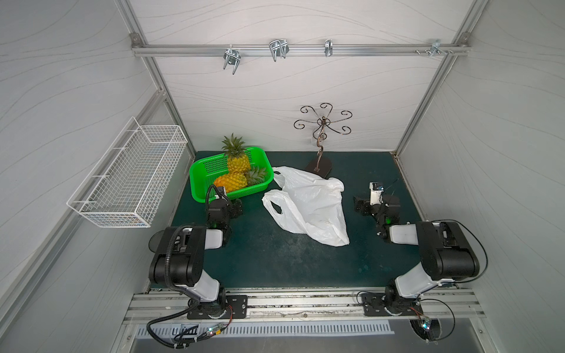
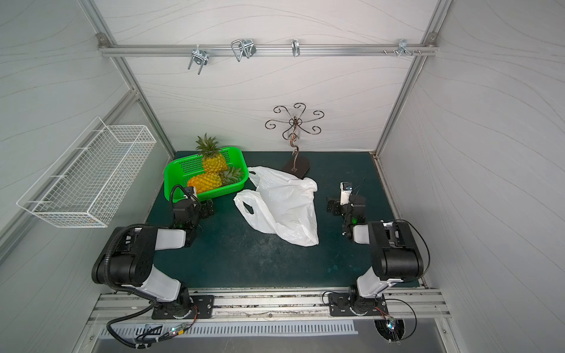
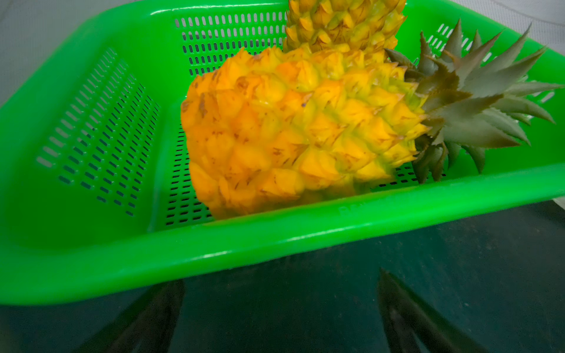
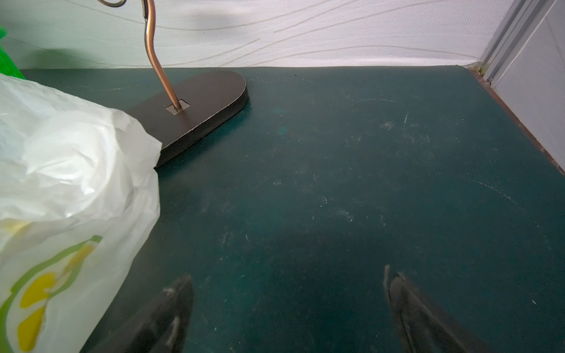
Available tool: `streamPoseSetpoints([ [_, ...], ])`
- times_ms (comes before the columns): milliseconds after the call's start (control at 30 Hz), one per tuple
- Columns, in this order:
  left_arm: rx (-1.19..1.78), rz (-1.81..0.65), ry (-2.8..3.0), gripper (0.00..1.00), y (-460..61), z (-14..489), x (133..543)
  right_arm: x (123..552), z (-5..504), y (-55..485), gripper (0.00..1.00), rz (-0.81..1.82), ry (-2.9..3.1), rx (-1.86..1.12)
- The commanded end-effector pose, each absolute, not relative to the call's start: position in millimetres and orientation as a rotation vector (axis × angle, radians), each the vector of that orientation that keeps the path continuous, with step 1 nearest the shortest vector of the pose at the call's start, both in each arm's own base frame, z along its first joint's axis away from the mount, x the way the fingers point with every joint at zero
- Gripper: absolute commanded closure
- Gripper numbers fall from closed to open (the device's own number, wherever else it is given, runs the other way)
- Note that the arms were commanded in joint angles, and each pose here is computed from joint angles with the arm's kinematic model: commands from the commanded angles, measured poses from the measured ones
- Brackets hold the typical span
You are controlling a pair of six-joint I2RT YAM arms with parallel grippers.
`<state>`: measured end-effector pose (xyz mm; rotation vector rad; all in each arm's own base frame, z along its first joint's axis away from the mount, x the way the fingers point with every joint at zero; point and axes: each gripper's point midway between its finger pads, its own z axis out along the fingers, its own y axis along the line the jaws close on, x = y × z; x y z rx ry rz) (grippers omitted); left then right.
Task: Place the pineapple into a plastic bag & tie a knot
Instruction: Adjust the plastic bag at the center of the board.
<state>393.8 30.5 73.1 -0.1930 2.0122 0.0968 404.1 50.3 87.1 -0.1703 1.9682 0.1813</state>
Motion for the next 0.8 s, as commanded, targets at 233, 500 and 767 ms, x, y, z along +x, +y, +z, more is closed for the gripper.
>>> streamPoseSetpoints([
  [233, -0.179, 0.083, 1.943, 0.0, 27.9, 90.9, 400.5, 401.2, 84.8, 50.2, 0.01, 0.215, 1.976, -0.172],
  [500, -0.207, 0.09, 1.904, 0.01, 30.6, 133.6, 385.9, 378.2, 147.1, 21.0, 0.01, 0.166, 1.9, -0.004],
  [767, -0.325, -0.056, 1.883, 0.01, 23.1, 179.0, 358.8, 327.7, 179.5, -15.0, 0.01, 0.253, 2.0, 0.376],
])
